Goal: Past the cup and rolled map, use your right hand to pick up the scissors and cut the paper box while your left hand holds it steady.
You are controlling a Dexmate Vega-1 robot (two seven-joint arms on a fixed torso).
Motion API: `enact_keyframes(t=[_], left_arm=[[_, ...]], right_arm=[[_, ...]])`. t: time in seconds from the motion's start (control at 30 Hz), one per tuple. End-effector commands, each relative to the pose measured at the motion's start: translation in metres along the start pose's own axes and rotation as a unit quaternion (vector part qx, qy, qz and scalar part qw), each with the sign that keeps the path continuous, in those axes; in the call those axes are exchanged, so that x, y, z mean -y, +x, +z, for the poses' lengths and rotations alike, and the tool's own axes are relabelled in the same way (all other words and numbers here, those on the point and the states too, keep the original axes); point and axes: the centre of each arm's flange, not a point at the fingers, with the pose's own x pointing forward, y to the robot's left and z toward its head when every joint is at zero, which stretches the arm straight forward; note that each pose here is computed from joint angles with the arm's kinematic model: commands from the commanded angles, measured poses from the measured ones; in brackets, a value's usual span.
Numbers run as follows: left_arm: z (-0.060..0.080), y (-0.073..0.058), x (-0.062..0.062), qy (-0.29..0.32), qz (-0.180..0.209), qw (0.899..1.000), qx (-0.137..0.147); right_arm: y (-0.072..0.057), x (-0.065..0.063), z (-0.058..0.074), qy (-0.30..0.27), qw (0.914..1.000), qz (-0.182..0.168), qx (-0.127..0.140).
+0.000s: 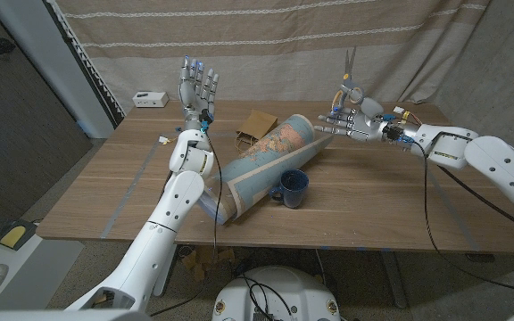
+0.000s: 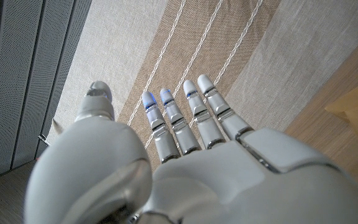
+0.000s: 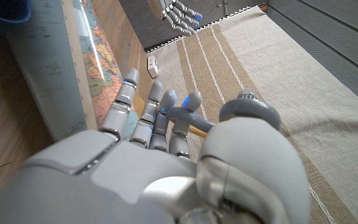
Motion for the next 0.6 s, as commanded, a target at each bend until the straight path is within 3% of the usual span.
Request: enact_keyframes(t=[0.03, 0.6], left_arm=[[0.0006, 0.0024, 0.0008, 0.001, -0.006, 1.0, -0.001], [0.0038, 0.0023, -0.0038, 0.022, -0.019, 1.0, 0.004]], right_arm=[[-0.0008, 0.0002, 0.0024, -0.01, 0.9998, 0.007, -0.014], [0.0013, -0.0028, 0.005, -0.015, 0.9994, 0.02, -0.024]])
